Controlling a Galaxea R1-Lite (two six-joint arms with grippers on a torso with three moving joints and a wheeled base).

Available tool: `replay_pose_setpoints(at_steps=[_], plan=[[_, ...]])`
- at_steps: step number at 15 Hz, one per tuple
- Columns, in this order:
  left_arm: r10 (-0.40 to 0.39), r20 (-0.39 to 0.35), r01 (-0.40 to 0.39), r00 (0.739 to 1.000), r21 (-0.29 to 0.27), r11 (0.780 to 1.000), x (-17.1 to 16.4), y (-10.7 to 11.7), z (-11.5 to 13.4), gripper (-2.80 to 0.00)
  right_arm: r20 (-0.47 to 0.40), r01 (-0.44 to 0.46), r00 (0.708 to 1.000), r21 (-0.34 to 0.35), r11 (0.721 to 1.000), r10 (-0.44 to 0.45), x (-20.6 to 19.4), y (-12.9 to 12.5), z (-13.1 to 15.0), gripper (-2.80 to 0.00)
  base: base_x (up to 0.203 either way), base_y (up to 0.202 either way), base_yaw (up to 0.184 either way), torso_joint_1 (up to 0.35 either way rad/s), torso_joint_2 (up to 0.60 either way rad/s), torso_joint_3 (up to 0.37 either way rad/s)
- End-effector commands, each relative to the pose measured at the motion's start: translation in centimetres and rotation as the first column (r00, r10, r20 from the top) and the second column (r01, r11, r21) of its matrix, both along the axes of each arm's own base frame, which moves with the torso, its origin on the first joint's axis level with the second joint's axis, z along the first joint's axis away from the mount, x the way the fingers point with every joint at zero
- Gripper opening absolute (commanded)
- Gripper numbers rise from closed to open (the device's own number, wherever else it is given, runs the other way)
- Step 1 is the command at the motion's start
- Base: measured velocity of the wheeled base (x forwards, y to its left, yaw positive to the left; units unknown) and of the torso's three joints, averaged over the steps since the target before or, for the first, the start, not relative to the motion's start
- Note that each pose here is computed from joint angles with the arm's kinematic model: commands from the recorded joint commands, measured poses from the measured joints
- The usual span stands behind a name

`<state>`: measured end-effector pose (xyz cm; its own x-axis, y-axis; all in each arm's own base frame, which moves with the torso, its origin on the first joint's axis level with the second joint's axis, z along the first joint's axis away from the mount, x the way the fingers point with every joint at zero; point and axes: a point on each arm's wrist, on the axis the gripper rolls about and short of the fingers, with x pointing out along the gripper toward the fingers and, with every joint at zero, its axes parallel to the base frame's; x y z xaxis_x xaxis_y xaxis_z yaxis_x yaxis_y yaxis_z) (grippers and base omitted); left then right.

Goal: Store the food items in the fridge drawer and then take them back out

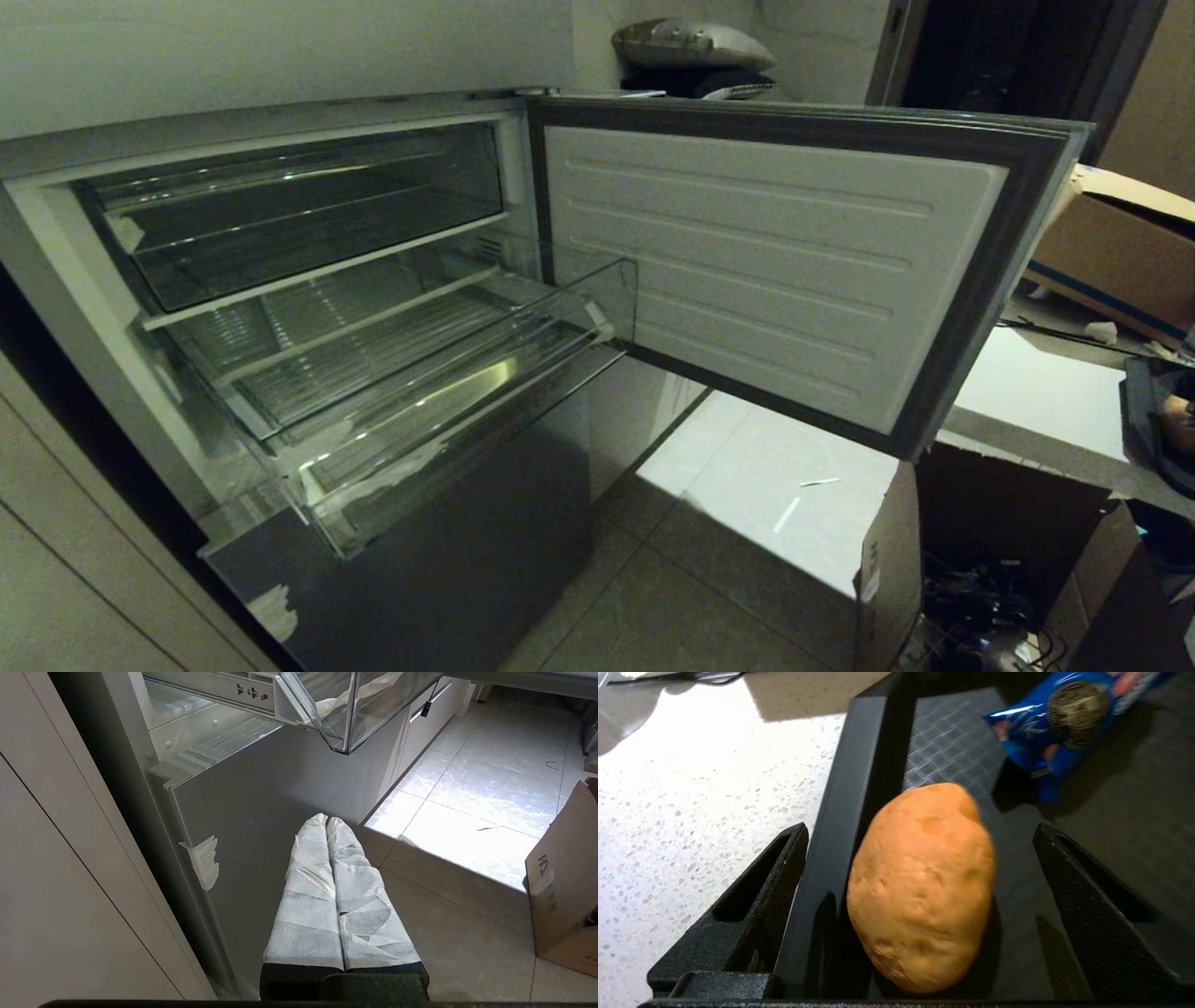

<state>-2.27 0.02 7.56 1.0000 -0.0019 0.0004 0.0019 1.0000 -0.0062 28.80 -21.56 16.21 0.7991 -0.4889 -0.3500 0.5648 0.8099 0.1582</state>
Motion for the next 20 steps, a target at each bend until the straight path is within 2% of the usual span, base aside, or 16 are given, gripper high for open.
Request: replay_pose_setpoints(at_steps=[1, 20], plan=[[0.0, 0.0, 0.0, 1.0, 0.0, 1.0, 0.01, 0.0, 0.0, -2.8, -0.006, -0.019, 1.0, 0.015, 1.0, 0.019, 0.44, -0.16, -0.63, 0.0, 0.0, 0.0, 0.0, 0.0, 0.0, 0.0], [0.0, 0.0, 0.0, 1.0, 0.0, 1.0, 0.01, 0.0, 0.0, -2.8, -0.026, -0.054, 0.998, 0.034, 0.998, 0.055, 1.26, 0.37, -1.6, 0.0, 0.0, 0.0, 0.0, 0.0, 0.0, 0.0]])
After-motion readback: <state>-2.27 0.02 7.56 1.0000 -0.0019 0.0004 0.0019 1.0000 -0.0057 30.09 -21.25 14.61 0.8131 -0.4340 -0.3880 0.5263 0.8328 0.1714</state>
